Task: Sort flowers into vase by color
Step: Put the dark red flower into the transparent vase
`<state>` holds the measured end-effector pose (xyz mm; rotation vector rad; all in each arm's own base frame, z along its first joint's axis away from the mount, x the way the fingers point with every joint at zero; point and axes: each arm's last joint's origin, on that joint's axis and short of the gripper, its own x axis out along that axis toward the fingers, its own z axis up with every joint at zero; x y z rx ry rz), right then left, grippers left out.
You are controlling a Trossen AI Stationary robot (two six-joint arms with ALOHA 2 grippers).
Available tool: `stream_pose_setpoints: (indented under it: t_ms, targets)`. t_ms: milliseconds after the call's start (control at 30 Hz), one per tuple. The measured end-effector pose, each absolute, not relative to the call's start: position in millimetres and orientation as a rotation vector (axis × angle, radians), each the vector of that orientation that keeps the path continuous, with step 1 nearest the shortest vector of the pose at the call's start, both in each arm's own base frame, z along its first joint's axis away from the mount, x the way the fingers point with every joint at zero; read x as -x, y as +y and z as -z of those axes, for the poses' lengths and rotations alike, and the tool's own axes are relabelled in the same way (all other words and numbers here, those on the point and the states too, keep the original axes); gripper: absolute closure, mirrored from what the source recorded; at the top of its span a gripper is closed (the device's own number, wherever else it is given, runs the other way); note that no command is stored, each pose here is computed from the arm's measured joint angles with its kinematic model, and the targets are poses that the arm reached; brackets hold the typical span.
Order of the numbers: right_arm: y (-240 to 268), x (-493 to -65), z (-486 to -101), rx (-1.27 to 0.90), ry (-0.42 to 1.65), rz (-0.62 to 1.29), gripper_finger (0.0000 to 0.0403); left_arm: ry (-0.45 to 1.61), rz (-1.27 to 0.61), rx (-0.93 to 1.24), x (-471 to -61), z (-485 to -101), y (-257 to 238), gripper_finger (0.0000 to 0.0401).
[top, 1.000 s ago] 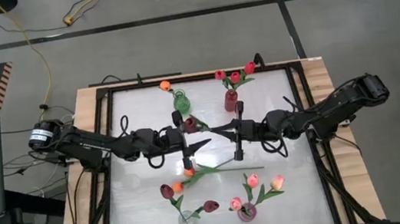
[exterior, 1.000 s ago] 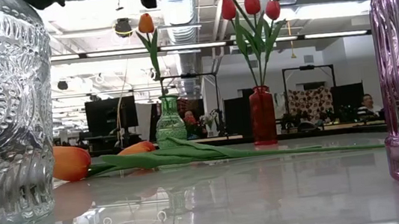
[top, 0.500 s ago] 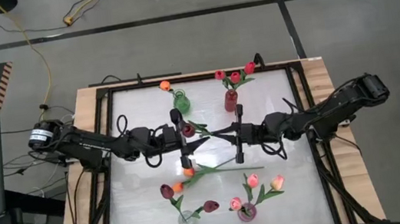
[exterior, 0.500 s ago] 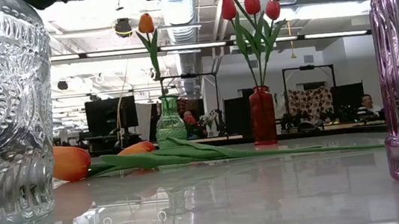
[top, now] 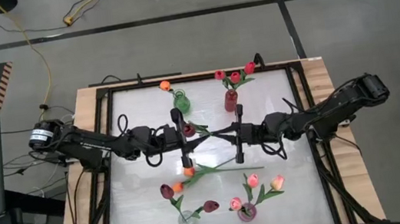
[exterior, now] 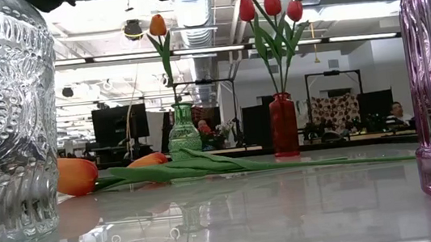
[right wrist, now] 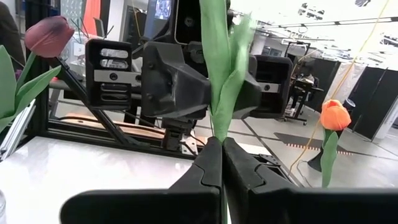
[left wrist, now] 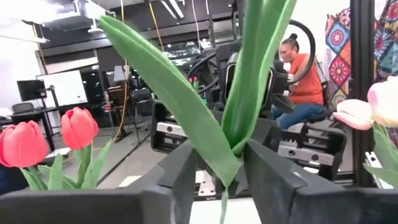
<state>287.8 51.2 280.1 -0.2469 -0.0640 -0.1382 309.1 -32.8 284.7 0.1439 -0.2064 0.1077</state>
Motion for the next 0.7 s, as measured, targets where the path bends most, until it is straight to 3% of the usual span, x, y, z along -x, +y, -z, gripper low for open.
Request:
stream_pose_setpoints:
  t_ms: [333,533,700]
  targets:
    - [51.0,-287.8,-280.2,0.246,-0.065,0.138,0.0365,-0.22,-0.042,-0.171,-309.2,-285.4,-33.6,0.0391]
    - [50.8,-287.8,-280.4,0.212,-0.069,0.141,0.0338,-0.221,-0.043,-0.167,-309.2,-285.5,-33.6,0.0393]
    - [50.5,-287.9,-279.6,0.212,-0.06,0.146,0.0291,-0.209,-0.038,-0.17,-309.2,-284.6,-33.8,0.0398]
